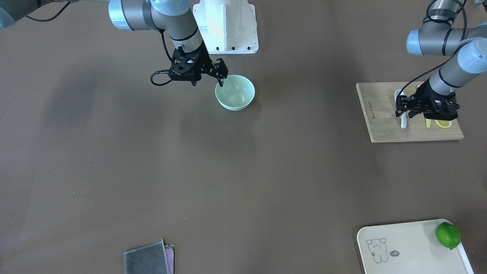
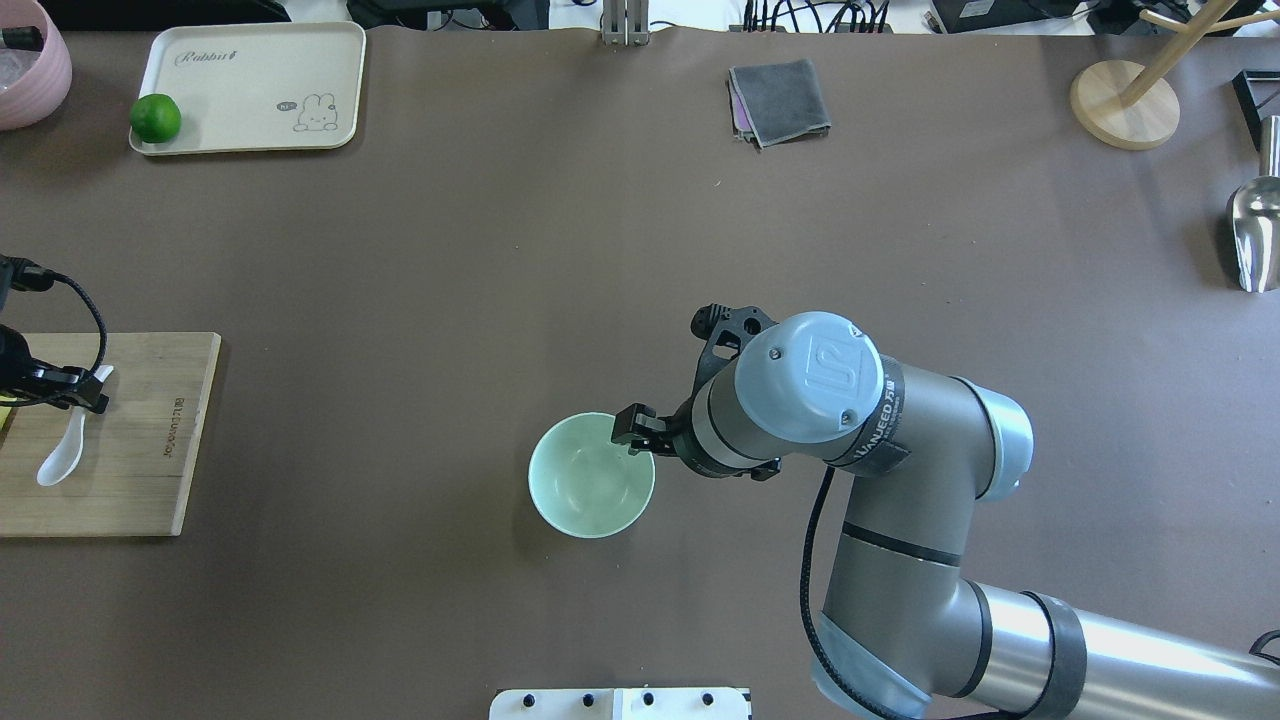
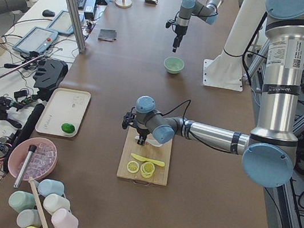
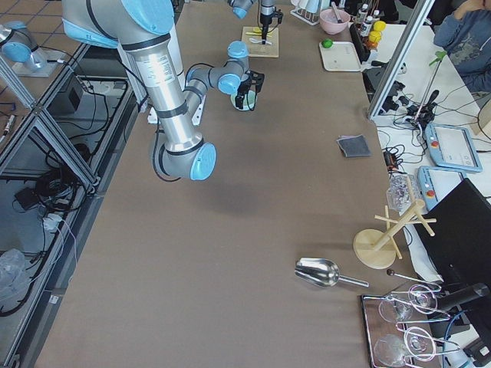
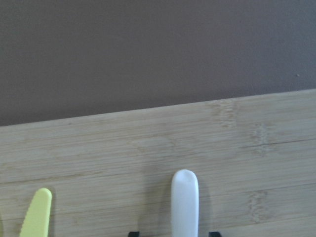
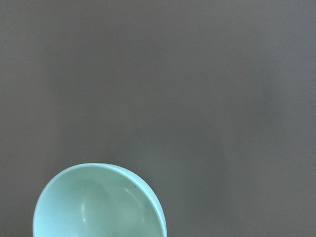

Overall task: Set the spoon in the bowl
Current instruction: 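Grasp the white spoon with left gripper while right gripper releases bowl, then carry the spoon with the left gripper over the bowl and lower it in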

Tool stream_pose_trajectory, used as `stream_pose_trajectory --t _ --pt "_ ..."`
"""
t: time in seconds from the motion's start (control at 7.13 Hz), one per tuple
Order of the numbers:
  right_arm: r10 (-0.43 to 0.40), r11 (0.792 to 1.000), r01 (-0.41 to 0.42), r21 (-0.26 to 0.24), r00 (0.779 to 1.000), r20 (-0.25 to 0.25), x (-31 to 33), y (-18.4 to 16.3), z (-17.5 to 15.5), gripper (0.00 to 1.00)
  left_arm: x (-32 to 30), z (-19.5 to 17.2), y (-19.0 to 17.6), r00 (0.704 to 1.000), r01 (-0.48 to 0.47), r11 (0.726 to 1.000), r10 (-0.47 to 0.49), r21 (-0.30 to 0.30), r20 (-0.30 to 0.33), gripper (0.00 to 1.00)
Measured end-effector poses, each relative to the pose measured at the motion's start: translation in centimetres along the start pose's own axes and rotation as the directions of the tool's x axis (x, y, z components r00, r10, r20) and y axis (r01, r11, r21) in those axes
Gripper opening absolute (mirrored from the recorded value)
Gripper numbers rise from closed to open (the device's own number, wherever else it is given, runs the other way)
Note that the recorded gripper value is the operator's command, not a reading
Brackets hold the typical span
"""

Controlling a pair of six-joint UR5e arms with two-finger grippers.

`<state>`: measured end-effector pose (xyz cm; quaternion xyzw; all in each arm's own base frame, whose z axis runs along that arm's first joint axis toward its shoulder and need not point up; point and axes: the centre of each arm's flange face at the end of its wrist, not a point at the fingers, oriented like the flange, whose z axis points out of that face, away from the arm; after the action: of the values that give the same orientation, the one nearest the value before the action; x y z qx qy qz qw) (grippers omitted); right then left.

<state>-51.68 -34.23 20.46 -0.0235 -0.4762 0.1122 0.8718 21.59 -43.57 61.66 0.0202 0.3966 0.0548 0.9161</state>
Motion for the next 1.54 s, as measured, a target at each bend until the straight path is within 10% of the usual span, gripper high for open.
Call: stream_pose_trajectory --t 0.7,1.54 --pt "0.026 0.999 -0.026 -0.021 1.0 0.008 7.5 -4.7 -6.7 1.0 5.5 -4.7 -0.7 0.994 -0.076 0.994 0.082 0.075 -0.07 0.0" --pt "-0.168 0.986 0.166 -0.024 0.98 -0.11 23.8 -13.8 -11.5 1.0 35.6 -9.7 -5.3 0.939 -0.004 0.997 0.029 0.074 -0.344 0.0"
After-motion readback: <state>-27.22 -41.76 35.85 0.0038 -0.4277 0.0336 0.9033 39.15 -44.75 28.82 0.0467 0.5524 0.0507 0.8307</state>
